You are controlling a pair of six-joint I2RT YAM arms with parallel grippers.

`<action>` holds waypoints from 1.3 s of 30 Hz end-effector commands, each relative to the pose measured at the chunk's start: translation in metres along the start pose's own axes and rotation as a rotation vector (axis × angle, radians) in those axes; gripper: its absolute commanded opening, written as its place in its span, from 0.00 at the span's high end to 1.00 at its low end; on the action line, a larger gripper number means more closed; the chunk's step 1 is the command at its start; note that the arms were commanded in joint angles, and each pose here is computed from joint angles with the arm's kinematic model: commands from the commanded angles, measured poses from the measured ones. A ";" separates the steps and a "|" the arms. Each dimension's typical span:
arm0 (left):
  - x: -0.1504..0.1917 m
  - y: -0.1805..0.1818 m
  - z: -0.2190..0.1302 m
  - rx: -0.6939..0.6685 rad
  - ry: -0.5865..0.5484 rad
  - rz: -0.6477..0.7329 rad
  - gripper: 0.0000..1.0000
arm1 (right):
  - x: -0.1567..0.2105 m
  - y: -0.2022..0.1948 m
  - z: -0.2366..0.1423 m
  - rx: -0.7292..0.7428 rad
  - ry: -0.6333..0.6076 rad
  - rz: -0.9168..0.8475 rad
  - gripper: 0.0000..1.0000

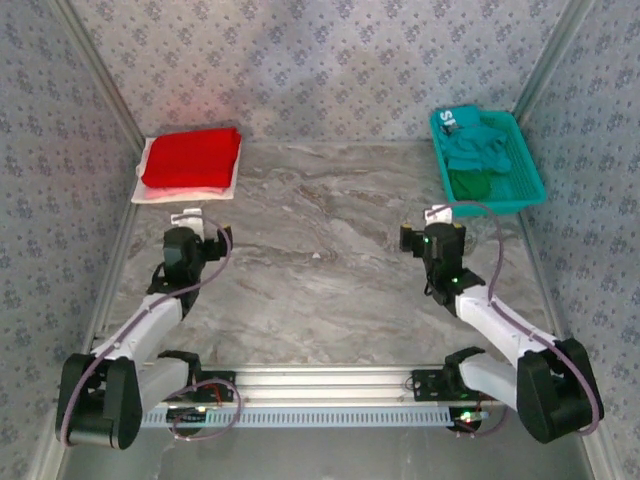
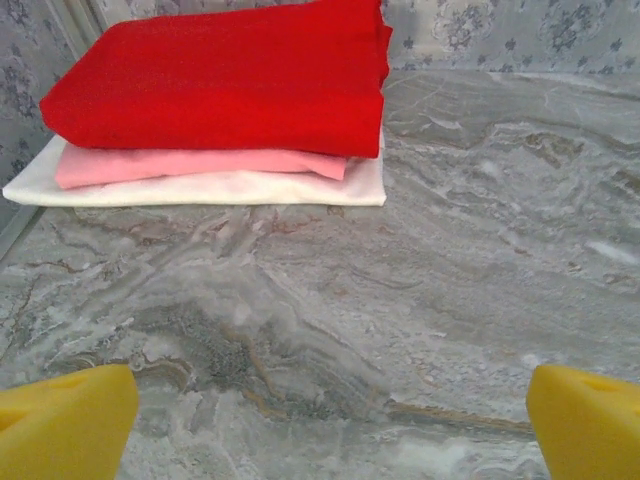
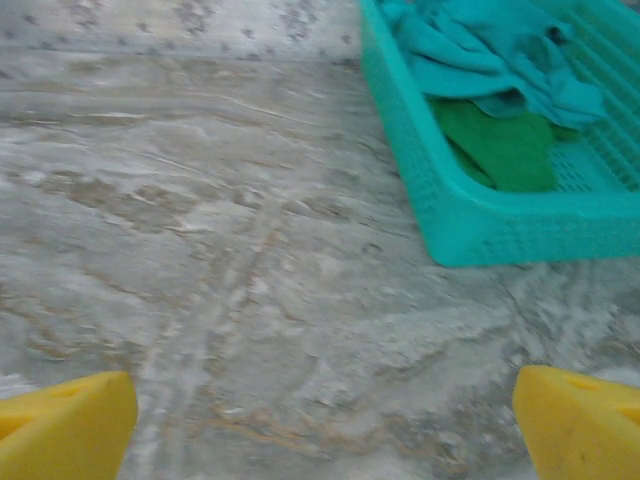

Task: Fold and stack the t-shirts

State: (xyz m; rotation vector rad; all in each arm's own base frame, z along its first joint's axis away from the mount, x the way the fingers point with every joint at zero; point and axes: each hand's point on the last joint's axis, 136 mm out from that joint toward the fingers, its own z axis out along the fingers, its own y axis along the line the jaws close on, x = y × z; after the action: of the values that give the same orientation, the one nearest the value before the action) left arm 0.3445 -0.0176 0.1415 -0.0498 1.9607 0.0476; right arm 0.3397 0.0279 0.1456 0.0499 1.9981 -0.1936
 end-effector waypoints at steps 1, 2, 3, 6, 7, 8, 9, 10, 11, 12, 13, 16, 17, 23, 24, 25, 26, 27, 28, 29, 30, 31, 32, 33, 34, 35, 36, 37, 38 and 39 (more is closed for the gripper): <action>0.004 0.007 0.007 -0.050 -0.064 0.060 0.00 | -0.001 -0.025 0.004 0.070 -0.061 0.034 0.00; 0.008 0.010 0.009 -0.065 -0.055 0.067 0.00 | 0.004 -0.029 0.006 0.067 -0.061 0.044 0.00; 0.011 0.010 0.012 -0.069 -0.047 0.081 0.00 | 0.007 -0.032 0.007 0.065 -0.068 0.051 0.00; 0.016 0.013 0.021 -0.081 -0.024 0.094 0.00 | 0.014 -0.036 0.012 0.052 -0.090 0.054 0.00; 0.015 0.013 0.023 -0.078 -0.032 0.098 0.00 | 0.016 -0.038 0.015 0.050 -0.091 0.056 0.00; 0.014 0.013 0.024 -0.078 -0.044 0.100 0.00 | 0.017 -0.040 0.018 0.045 -0.093 0.060 0.00; 0.011 0.013 0.026 -0.069 -0.060 0.100 0.00 | 0.019 -0.041 0.021 0.038 -0.090 0.062 0.00; 0.010 0.012 0.027 -0.057 -0.074 0.096 0.00 | 0.019 -0.041 0.023 0.029 -0.094 0.061 0.00; 0.009 0.013 0.030 -0.047 -0.081 0.087 0.00 | 0.019 -0.039 0.025 0.014 -0.104 0.052 0.00; 0.007 0.012 0.032 -0.035 -0.090 0.081 0.00 | 0.020 -0.037 0.027 0.001 -0.114 0.050 0.00; 0.007 0.013 0.034 -0.024 -0.101 0.063 0.00 | 0.020 -0.037 0.029 -0.003 -0.127 0.054 0.00; 0.013 0.013 0.042 -0.015 -0.110 0.063 0.00 | 0.016 -0.035 0.032 -0.020 -0.140 0.039 0.00; 0.015 0.012 0.043 -0.006 -0.111 0.071 0.00 | 0.016 -0.033 0.033 -0.029 -0.140 0.028 0.00; 0.027 0.012 0.053 0.024 -0.106 0.054 0.00 | 0.019 -0.026 0.044 -0.080 -0.156 -0.007 0.00; 0.028 0.011 0.053 0.033 -0.092 0.054 0.00 | 0.023 -0.026 0.048 -0.088 -0.144 0.000 0.00; 0.028 0.010 0.054 0.042 -0.080 0.054 0.00 | 0.024 -0.025 0.052 -0.102 -0.135 0.004 0.00; 0.028 0.010 0.055 0.051 -0.084 0.054 0.00 | 0.026 -0.024 0.055 -0.112 -0.125 0.003 0.00; 0.028 0.010 0.056 0.058 -0.077 0.050 0.00 | 0.027 -0.024 0.057 -0.113 -0.118 0.004 0.00; 0.029 0.009 0.059 0.073 -0.056 0.046 0.00 | 0.028 -0.024 0.059 -0.115 -0.115 0.009 0.00; 0.028 0.011 0.062 0.074 -0.047 0.036 0.00 | 0.030 -0.025 0.060 -0.113 -0.107 0.015 0.00; 0.029 0.013 0.065 0.067 -0.023 0.030 0.00 | 0.031 -0.026 0.062 -0.110 -0.101 0.022 0.00; 0.028 0.016 0.068 0.055 -0.011 0.015 0.00 | 0.032 -0.027 0.066 -0.107 -0.093 0.030 0.00; 0.028 0.022 0.070 0.036 -0.006 -0.006 0.00 | 0.035 -0.028 0.070 -0.104 -0.079 0.034 0.00; 0.028 0.024 0.071 0.028 0.006 -0.014 0.00 | 0.035 -0.028 0.073 -0.102 -0.069 0.032 0.00; 0.028 0.024 0.071 0.028 0.000 -0.016 0.00 | 0.036 -0.030 0.077 -0.086 -0.038 0.035 0.00; 0.028 0.025 0.071 0.028 0.004 -0.016 0.00 | 0.035 -0.032 0.079 -0.091 -0.029 0.049 0.00; 0.028 0.025 0.071 0.027 0.002 -0.017 0.00 | 0.036 -0.035 0.079 -0.088 -0.033 0.060 0.00; 0.028 0.025 0.071 0.027 0.003 -0.017 0.00 | 0.035 -0.035 0.079 -0.081 -0.030 0.056 0.00; 0.028 0.024 0.071 0.028 0.002 -0.017 0.00 | 0.035 -0.035 0.079 -0.076 -0.034 0.050 0.00; 0.028 0.025 0.071 0.026 0.003 -0.016 0.00 | 0.035 -0.034 0.079 -0.076 -0.034 0.048 0.00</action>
State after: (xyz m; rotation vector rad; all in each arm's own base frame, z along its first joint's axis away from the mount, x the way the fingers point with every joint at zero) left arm 0.3954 0.0136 0.0896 -0.0426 1.9535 0.0417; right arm 0.3886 -0.0188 0.0852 0.0263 1.9611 -0.0920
